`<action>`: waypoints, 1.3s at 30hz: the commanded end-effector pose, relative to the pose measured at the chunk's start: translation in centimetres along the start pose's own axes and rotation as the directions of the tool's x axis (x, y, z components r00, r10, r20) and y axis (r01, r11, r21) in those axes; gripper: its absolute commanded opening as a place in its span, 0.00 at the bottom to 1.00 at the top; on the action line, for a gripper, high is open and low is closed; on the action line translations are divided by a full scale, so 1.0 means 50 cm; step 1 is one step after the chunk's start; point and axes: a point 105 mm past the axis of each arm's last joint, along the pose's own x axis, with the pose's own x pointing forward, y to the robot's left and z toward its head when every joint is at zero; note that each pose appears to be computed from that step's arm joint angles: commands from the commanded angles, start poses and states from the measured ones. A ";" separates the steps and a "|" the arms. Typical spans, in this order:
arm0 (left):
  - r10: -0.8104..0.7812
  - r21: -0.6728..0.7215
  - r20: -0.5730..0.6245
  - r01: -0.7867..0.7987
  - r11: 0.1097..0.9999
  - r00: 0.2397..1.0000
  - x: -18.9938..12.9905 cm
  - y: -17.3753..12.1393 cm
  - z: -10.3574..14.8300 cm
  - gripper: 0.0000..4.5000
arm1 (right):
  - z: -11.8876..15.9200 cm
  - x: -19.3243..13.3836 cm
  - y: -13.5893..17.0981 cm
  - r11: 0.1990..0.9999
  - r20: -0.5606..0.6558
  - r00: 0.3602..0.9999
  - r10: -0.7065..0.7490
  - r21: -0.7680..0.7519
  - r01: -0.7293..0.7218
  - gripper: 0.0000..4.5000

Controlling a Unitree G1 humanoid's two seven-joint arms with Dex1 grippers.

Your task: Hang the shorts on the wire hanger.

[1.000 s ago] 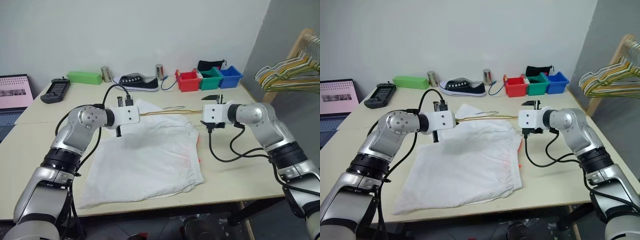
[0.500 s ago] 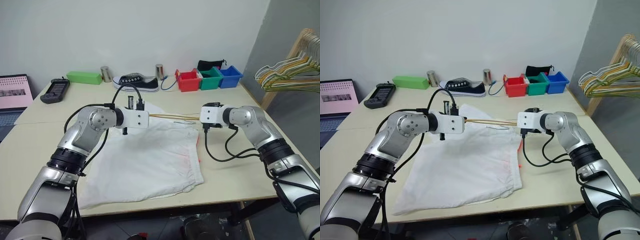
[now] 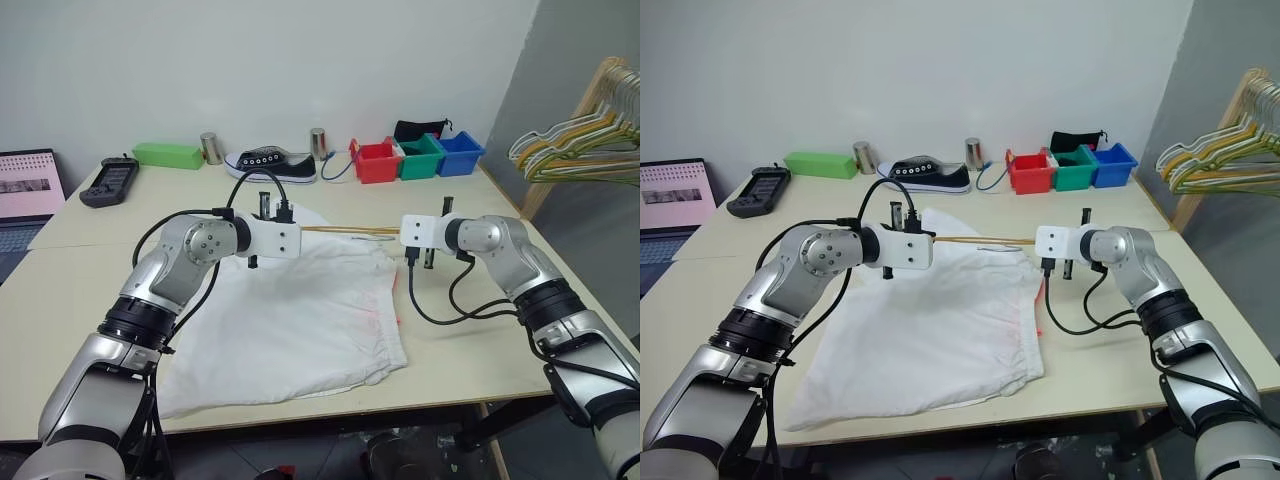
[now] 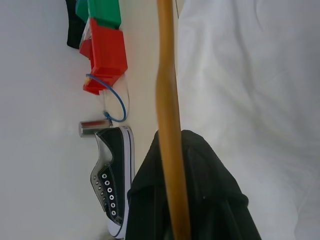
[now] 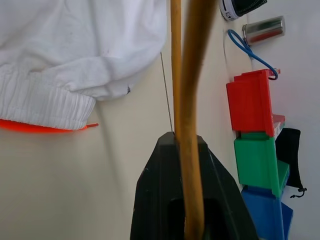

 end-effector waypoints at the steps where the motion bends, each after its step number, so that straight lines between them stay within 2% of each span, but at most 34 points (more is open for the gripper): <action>1: 0.065 0.040 0.027 -0.066 0.997 0.998 -0.009 0.034 0.015 0.06 | 0.011 -0.006 -0.023 0.999 0.013 0.999 -0.052 -0.008 0.052 0.00; 7: 0.140 -0.004 0.064 -0.140 0.990 0.988 -0.022 0.057 0.018 0.37 | 0.018 -0.008 -0.001 0.999 0.040 0.999 0.003 0.040 -0.004 0.00; 10: 0.197 -0.080 0.126 -0.188 0.979 0.972 -0.039 0.075 0.030 0.54 | 0.004 -0.015 0.035 0.984 0.057 0.994 0.092 0.149 -0.100 0.00; 15: 0.267 -0.185 0.219 -0.229 0.956 0.939 -0.072 0.090 0.051 0.81 | -0.019 -0.040 0.077 0.881 0.119 0.969 0.218 0.403 -0.248 0.00; 19: 0.262 -0.294 0.239 -0.187 0.937 0.935 -0.095 0.059 0.051 1.00 | -0.038 -0.066 0.104 0.739 0.162 0.942 0.296 0.586 -0.333 0.00; 22: 0.268 -0.402 0.246 -0.154 0.903 0.931 -0.102 0.026 0.060 1.00 | -0.058 -0.084 0.126 0.625 0.190 0.923 0.336 0.688 -0.369 0.00; 25: 0.297 -0.553 0.244 -0.119 0.825 0.923 -0.106 -0.015 0.070 1.00 | -0.077 -0.118 0.144 0.438 0.249 0.889 0.385 0.798 -0.414 0.00; 27: 0.283 -0.623 0.235 -0.079 0.778 0.930 -0.109 -0.057 0.075 1.00 | -0.090 -0.159 0.167 0.293 0.306 0.841 0.446 0.838 -0.461 0.00; 32: 0.289 -0.712 0.227 -0.044 0.700 0.930 -0.118 -0.122 0.105 1.00 | -0.117 -0.274 0.246 -0.016 0.417 0.701 0.578 0.865 -0.502 0.00; 39: 0.253 -0.791 0.324 0.115 0.600 0.912 -0.121 -0.167 0.187 1.00 | -0.099 -0.368 0.333 -0.316 0.529 0.598 0.602 0.846 -0.430 0.00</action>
